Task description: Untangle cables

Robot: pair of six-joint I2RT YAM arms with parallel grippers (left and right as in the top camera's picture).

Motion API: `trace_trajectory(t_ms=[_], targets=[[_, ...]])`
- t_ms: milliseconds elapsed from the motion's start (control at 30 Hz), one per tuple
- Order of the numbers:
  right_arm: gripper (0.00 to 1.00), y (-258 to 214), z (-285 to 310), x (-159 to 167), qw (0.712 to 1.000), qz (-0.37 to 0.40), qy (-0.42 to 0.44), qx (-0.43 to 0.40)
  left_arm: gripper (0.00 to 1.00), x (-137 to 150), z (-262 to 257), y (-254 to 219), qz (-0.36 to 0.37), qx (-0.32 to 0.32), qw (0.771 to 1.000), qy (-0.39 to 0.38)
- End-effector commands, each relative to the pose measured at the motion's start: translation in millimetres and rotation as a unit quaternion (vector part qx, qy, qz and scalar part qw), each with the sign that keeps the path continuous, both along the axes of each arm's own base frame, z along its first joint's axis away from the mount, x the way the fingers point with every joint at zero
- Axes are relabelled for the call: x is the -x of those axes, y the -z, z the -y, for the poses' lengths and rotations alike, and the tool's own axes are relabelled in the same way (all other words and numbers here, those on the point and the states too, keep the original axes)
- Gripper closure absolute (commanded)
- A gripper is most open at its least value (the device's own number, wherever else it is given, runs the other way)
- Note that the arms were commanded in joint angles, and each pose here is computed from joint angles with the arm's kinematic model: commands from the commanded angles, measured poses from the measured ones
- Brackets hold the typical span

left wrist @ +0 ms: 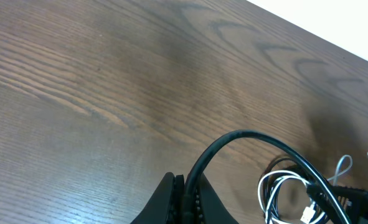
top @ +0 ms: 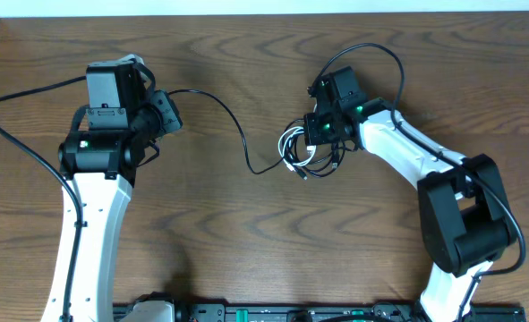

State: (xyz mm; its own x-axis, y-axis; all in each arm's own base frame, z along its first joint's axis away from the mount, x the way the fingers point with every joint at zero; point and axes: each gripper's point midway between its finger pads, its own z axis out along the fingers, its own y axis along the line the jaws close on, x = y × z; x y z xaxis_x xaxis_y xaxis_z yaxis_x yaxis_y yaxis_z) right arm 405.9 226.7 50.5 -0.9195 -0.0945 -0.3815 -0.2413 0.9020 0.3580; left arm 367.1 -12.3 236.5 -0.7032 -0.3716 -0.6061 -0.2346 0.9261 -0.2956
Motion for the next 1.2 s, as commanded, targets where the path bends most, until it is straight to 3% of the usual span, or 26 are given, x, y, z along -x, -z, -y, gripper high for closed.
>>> trace_trajectory(t_ms=[0,233,500,633,867,1167], targets=[[0.99,-58,1,-12,0.998,0.060,0.012,-0.028,0.92,0,4,17,-0.019,0.002,1.000,0.004],[0.99,-143,41,-11,0.990,0.127,0.055,-0.037,0.92,-12,15,62,-0.053,-0.007,0.998,0.023],[0.99,-199,108,-1,0.977,0.170,0.125,-0.040,0.92,-26,-2,105,-0.098,-0.034,0.994,-0.026],[0.99,-212,149,2,0.968,0.178,0.172,-0.033,0.92,-28,-17,109,-0.101,-0.061,0.992,-0.052],[0.99,-222,217,11,0.951,0.179,0.253,-0.019,0.92,-31,-49,106,-0.090,-0.056,0.990,-0.098],[0.99,-220,287,30,0.927,0.160,0.338,-0.007,0.92,-14,-135,106,-0.094,-0.034,0.970,-0.220]])
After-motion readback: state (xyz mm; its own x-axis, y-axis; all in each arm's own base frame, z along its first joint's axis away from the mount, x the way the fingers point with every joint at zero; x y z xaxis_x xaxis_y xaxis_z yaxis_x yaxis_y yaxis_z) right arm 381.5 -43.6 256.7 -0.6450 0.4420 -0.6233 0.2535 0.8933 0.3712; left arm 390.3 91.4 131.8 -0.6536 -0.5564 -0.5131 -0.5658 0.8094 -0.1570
